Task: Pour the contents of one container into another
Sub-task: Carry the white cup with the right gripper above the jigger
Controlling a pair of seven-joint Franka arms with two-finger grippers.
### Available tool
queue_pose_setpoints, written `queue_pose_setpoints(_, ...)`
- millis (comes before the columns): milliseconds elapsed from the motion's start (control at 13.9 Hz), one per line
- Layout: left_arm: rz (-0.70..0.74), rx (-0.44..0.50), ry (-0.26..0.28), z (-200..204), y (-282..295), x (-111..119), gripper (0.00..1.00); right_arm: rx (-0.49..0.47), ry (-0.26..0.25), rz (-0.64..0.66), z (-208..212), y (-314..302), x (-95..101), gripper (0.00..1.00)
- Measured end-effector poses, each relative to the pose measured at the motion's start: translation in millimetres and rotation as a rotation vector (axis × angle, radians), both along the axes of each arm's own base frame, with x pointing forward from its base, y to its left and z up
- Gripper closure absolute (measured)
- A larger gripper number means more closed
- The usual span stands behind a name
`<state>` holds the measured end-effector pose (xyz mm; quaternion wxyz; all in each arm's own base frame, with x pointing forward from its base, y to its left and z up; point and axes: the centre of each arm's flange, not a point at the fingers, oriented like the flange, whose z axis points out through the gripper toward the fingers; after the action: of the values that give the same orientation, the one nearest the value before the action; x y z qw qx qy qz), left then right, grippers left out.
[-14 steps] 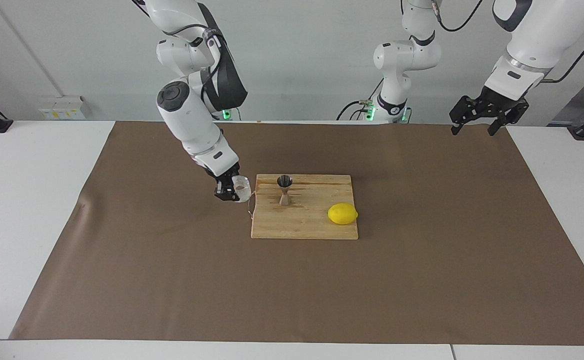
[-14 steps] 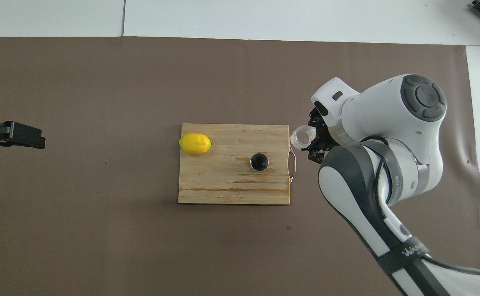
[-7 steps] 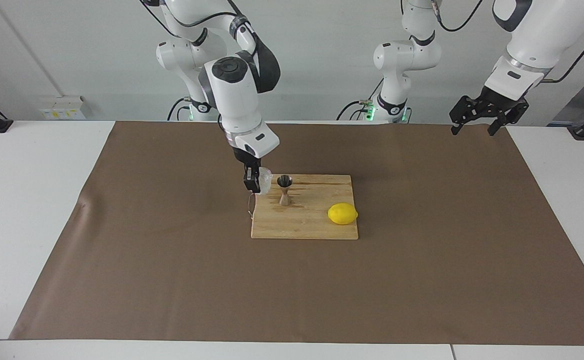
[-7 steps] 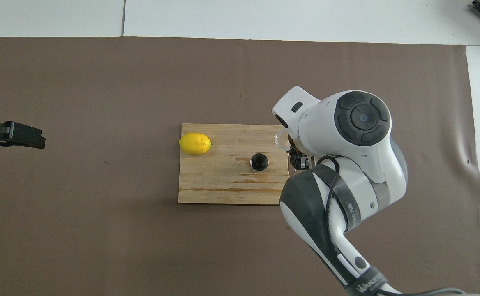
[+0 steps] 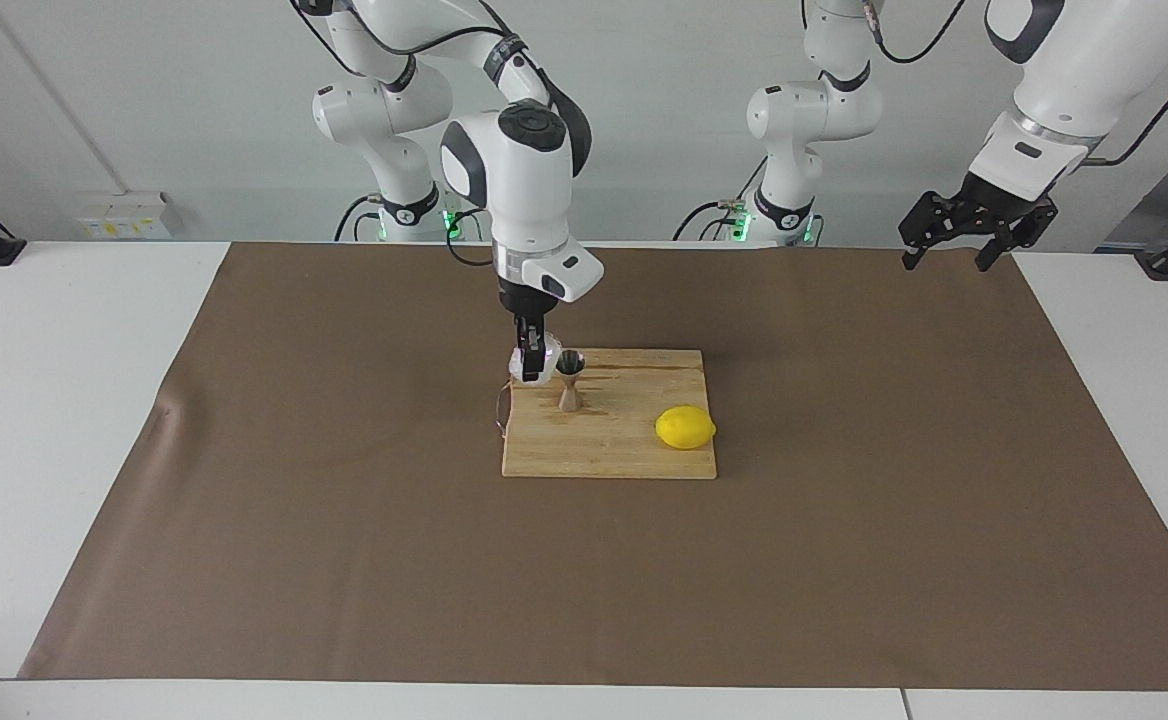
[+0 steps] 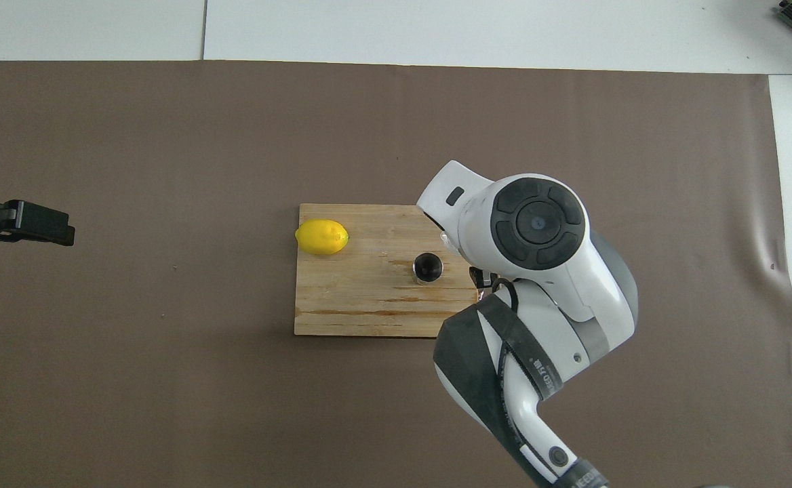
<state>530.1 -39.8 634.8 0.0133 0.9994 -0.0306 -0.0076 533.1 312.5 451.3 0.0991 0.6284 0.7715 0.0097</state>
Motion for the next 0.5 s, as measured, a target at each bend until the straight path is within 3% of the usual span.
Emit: queue_pose_setpoints(504,0.0,0.0,0.0,0,0,0,0.0,-0.1,0.032,0.15,-18,3,-2.2,0.5)
